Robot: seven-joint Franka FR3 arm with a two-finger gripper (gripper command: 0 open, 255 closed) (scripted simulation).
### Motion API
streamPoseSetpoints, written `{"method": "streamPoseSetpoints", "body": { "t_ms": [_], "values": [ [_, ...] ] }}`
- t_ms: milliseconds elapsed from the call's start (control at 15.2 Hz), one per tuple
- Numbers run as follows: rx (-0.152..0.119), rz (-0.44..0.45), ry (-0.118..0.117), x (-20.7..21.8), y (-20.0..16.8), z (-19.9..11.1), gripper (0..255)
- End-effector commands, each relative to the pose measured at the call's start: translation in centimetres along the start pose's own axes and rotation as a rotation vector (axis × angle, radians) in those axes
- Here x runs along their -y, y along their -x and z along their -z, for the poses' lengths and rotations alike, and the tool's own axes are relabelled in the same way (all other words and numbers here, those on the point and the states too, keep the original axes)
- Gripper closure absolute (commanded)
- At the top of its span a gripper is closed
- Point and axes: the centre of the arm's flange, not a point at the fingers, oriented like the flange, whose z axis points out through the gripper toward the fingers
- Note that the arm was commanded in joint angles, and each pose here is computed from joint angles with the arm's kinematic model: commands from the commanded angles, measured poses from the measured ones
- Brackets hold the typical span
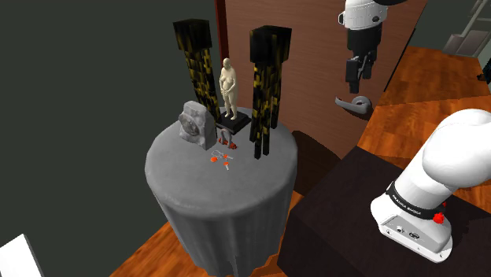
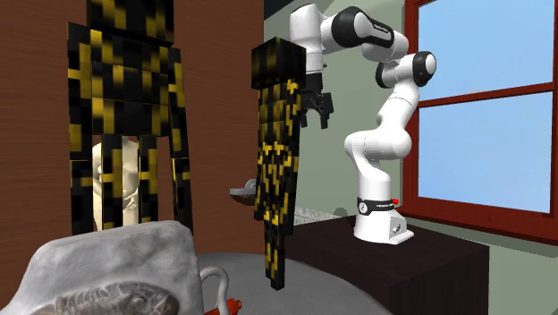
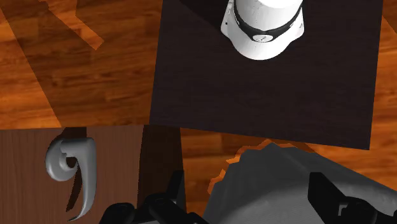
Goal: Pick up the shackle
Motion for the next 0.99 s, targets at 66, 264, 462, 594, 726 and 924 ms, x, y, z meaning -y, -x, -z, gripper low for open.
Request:
{"method": "streamPoseSetpoints", "body": {
  "t_ms": [66, 264, 462, 594, 726, 924],
  "values": [
    [0.001, 0.003, -0.002, 0.5, -1.2, -0.3, 0],
    [0.005, 0.012, -0.007, 2.0, -4.8, -1.0, 0],
    [0.009, 0.021, -0.012, 3.5, -8.4, -1.8, 0],
    [0.012, 0.027, -0.015, 4.5, -10.8, -2.4, 0],
    [0.015, 0.033, -0.019, 5.6, -13.2, -2.9, 0],
    [0.019, 0.041, -0.024, 7.2, -16.8, -3.7, 0]
  ]
}}
